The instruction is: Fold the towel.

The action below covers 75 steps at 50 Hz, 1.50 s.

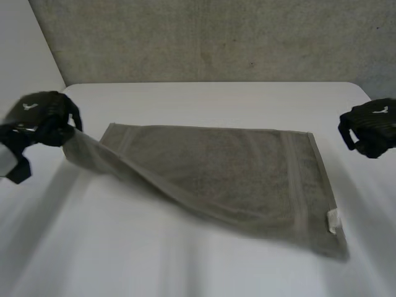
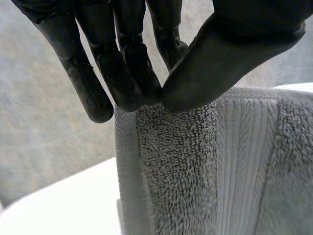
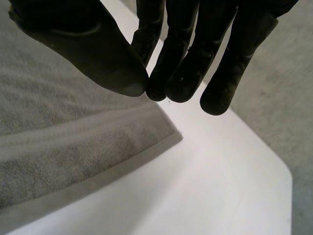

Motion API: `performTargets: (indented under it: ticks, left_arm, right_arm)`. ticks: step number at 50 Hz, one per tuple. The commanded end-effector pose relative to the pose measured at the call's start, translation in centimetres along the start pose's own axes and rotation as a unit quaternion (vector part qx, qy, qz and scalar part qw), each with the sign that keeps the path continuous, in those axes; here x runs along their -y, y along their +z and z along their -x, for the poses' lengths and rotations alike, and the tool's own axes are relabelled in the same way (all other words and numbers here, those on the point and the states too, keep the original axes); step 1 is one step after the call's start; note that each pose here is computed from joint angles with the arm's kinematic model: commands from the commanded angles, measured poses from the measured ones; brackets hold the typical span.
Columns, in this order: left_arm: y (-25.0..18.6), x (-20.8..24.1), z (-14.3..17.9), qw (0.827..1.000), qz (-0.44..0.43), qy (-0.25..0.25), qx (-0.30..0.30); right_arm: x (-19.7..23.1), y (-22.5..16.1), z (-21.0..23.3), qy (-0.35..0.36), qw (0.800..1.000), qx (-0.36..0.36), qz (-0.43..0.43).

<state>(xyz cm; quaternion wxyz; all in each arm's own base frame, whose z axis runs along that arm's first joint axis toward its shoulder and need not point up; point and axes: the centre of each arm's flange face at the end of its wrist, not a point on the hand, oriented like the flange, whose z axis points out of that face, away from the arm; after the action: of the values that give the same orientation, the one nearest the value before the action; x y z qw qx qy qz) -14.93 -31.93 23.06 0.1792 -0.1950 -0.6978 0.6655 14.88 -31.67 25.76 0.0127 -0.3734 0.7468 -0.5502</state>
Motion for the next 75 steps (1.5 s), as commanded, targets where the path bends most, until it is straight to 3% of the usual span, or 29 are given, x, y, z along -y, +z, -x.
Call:
performTargets:
  ticks: [1,12,21,35,53,75]
  left_arm:
    - [5.0,-3.8,0.4,0.999,0.041,-0.014,0.011]
    - [5.6,-5.0,1.0,0.997,0.073,-0.030,0.026]
    - [5.7,-5.4,1.2,0.996,0.075,-0.032,0.034]
    - [6.2,-6.9,1.9,0.992,0.096,-0.042,0.068]
    - [5.9,-6.9,1.5,0.992,0.099,-0.045,0.066]
    - [6.0,-7.1,1.2,0.992,0.101,-0.046,0.063]
  right_arm:
    - [-1.4,4.5,1.8,-0.014,0.998,-0.008,0.053]
    - [-3.1,4.0,3.8,0.029,0.997,0.013,0.068]
    - [-4.6,0.8,7.9,0.041,0.991,0.125,0.035]
    - [-9.4,-1.7,8.6,0.055,0.984,0.142,0.095]
    - [-10.5,-2.6,8.9,0.103,0.978,0.158,0.091]
    - [-11.3,-2.5,9.5,0.083,0.980,0.158,0.086]
